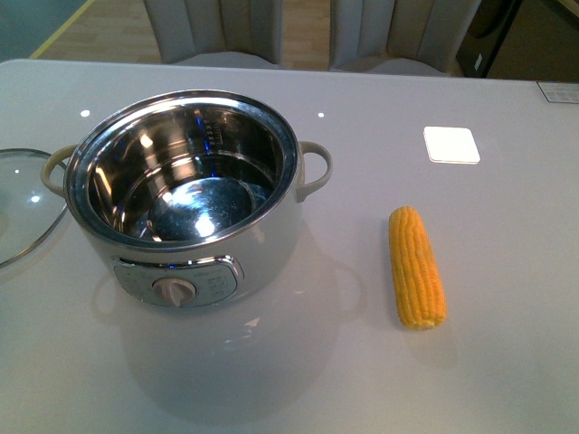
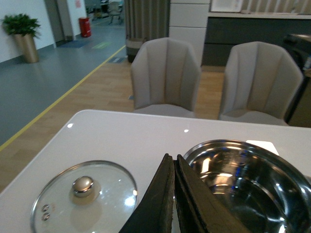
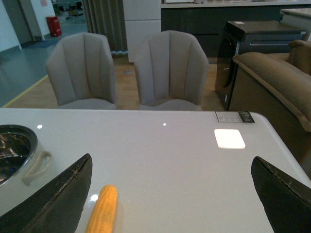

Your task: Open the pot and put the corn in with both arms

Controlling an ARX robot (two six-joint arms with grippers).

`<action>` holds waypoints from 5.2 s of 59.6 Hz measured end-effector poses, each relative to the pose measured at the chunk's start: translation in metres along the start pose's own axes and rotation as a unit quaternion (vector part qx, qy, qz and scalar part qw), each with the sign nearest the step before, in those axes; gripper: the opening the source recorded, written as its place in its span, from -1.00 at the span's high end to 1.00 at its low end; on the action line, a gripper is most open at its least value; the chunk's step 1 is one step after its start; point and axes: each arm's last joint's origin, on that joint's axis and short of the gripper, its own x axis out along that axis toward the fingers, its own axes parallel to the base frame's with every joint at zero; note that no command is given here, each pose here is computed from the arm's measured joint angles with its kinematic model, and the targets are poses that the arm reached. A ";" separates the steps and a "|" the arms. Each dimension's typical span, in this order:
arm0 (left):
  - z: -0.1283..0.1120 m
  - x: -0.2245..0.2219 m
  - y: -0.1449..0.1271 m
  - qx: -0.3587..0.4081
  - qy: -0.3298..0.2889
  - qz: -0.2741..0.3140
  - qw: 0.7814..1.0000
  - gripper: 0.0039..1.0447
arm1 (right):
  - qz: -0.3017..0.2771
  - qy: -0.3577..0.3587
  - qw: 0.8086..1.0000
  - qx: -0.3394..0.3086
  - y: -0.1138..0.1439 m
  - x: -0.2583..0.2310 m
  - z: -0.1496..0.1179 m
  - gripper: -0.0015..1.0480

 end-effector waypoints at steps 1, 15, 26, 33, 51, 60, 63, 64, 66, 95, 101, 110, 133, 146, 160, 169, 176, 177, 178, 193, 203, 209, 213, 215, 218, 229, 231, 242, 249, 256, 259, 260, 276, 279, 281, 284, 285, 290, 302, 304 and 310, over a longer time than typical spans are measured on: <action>-0.002 -0.001 -0.001 0.000 0.000 -0.003 1.000 0.94 | 0.000 0.000 1.000 0.000 0.000 0.000 0.000 -0.83; -0.001 -0.015 -0.001 0.000 -0.003 -0.001 1.000 0.94 | 0.000 0.000 1.000 0.000 0.000 0.000 0.000 -0.83; -0.001 -0.019 -0.001 0.000 -0.003 -0.001 1.000 0.94 | 0.000 0.000 1.000 0.000 0.000 0.000 0.000 -0.83; -0.001 -0.022 -0.001 0.000 -0.003 -0.001 1.000 0.94 | 0.000 0.000 1.000 0.000 0.000 0.000 0.000 -0.83; -0.006 -0.033 -0.001 0.000 0.012 -0.001 1.000 0.94 | 0.000 0.000 1.000 0.000 0.000 0.000 0.000 -0.83; -0.004 -0.036 -0.001 0.000 -0.001 -0.001 1.000 0.94 | 0.000 0.000 1.000 0.000 0.000 0.000 0.000 -0.83; -0.004 -0.036 -0.001 0.000 -0.001 -0.001 1.000 0.94 | 0.000 0.000 1.000 0.000 0.000 0.000 0.000 -0.83; -0.004 -0.036 -0.001 0.000 0.000 -0.001 1.000 0.94 | 0.000 0.000 1.000 0.000 0.000 0.000 0.000 -0.83; -0.004 -0.036 -0.001 0.000 -0.001 -0.001 1.000 0.94 | 0.000 0.000 1.000 0.000 0.000 0.000 0.000 -0.83; -0.004 -0.036 -0.001 0.000 -0.001 -0.001 1.000 -0.87 | 0.006 0.455 0.881 0.133 0.004 0.018 -0.010 -0.83; -0.004 -0.036 -0.001 0.000 -0.001 -0.002 1.000 -0.87 | 0.012 0.453 0.883 0.121 0.007 0.031 -0.009 -0.83; -0.004 -0.036 -0.001 0.000 -0.001 -0.001 1.000 -0.88 | 0.036 0.455 0.885 0.098 0.018 0.057 -0.013 -0.83; -0.004 -0.036 -0.001 0.000 -0.001 -0.001 1.000 -0.88 | 0.076 0.455 0.887 0.029 0.059 0.145 -0.042 -0.83; -0.004 -0.036 -0.001 0.000 -0.001 -0.001 1.000 -0.88 | 0.058 0.493 0.868 -0.014 0.080 0.181 -0.078 -0.83; -0.004 -0.036 -0.001 0.000 -0.001 -0.001 1.000 -0.88 | 0.055 0.503 0.862 -0.038 0.093 0.212 -0.095 -0.83; -0.004 -0.036 -0.001 0.000 -0.001 -0.001 1.000 -0.88 | 0.058 0.512 0.856 -0.046 0.098 0.221 -0.106 -0.83; -0.004 -0.036 -0.001 0.000 -0.001 -0.001 1.000 -0.88 | 0.065 0.517 0.852 -0.050 0.103 0.225 -0.112 -0.83; -0.004 -0.036 -0.001 0.000 -0.001 -0.001 1.000 -0.88 | 0.068 0.516 0.853 -0.049 0.104 0.225 -0.113 -0.83; -0.004 -0.036 -0.001 0.000 -0.001 -0.001 1.000 -0.88 | 0.070 0.516 0.853 -0.048 0.104 0.226 -0.113 -0.83; -0.004 -0.036 -0.001 0.000 -0.001 -0.001 1.000 -0.88 | 0.110 0.513 0.850 -0.054 0.111 0.222 -0.111 -0.83; -0.004 -0.036 -0.001 0.000 -0.001 -0.001 1.000 -0.88 | 0.134 0.523 0.839 -0.063 0.110 0.217 -0.111 -0.83; -0.004 -0.036 -0.001 0.000 -0.001 -0.001 1.000 -0.88 | 0.142 0.537 0.828 -0.073 0.107 0.215 -0.113 -0.83; -0.004 -0.036 -0.001 0.000 -0.001 -0.001 1.000 -0.88 | 0.142 0.543 0.824 -0.081 0.104 0.215 -0.114 -0.83; -0.004 -0.036 -0.001 0.000 -0.001 -0.001 1.000 -0.88 | 0.141 0.544 0.823 -0.085 0.102 0.215 -0.115 -0.83; -0.004 -0.036 -0.001 0.000 -0.001 -0.001 1.000 -0.88 | 0.139 0.547 0.820 -0.092 0.100 0.215 -0.117 -0.83; -0.004 -0.036 -0.001 0.000 -0.001 -0.001 1.000 -0.88 | 0.135 0.566 0.807 -0.104 0.095 0.213 -0.131 -0.83; -0.004 -0.036 -0.001 0.000 -0.001 -0.001 1.000 -0.88 | 0.135 0.569 0.805 -0.104 0.095 0.213 -0.133 -0.83; -0.004 -0.036 -0.001 0.000 -0.001 -0.001 1.000 -0.88 | 0.141 0.573 0.801 -0.102 0.100 0.217 -0.142 -0.83; -0.004 -0.036 -0.001 0.000 -0.001 -0.001 1.000 -0.88 | 0.144 0.568 0.804 -0.101 0.104 0.221 -0.142 -0.83; -0.004 -0.036 -0.001 0.000 -0.001 -0.001 1.000 -0.88 | 0.141 0.563 0.809 -0.094 0.107 0.225 -0.144 -0.83; -0.004 -0.036 -0.001 0.000 -0.001 -0.001 1.000 -0.88 | 0.141 0.563 0.809 -0.093 0.108 0.226 -0.146 -0.83; -0.004 -0.036 -0.001 0.000 -0.001 -0.001 1.000 -0.88 | 0.141 0.563 0.809 -0.093 0.109 0.226 -0.146 -0.83; -0.004 -0.036 -0.001 0.000 -0.001 -0.001 1.000 -0.88 | 0.133 0.566 0.809 -0.088 0.110 0.228 -0.156 -0.83; -0.004 -0.036 -0.001 0.000 -0.001 -0.001 1.000 -0.88 | 0.133 0.565 0.809 -0.088 0.111 0.228 -0.156 -0.83; -0.004 -0.036 -0.001 0.000 -0.001 -0.001 1.000 -0.88 | 0.133 0.565 0.810 -0.089 0.111 0.228 -0.157 -0.83; -0.004 -0.036 -0.001 0.000 -0.001 -0.001 1.000 -0.88 | 0.131 0.563 0.811 -0.090 0.111 0.228 -0.158 -0.83; -0.004 -0.036 -0.001 0.000 -0.001 -0.001 1.000 -0.88 | 0.131 0.562 0.811 -0.090 0.111 0.228 -0.159 -0.83; -0.004 -0.036 -0.001 0.000 -0.001 -0.001 1.000 -0.88 | 0.130 0.561 0.813 -0.090 0.112 0.228 -0.160 -0.83; -0.004 -0.036 -0.001 0.000 -0.001 -0.001 1.000 -0.88 | 0.123 0.557 0.817 -0.088 0.116 0.228 -0.165 0.12; -0.004 -0.036 -0.001 0.000 -0.001 -0.001 1.000 -0.88 | 0.124 0.556 0.817 -0.088 0.116 0.228 -0.165 0.18; -0.004 -0.036 -0.001 0.000 -0.001 -0.001 1.000 -0.88 | 0.124 0.556 0.817 -0.089 0.117 0.228 -0.165 0.33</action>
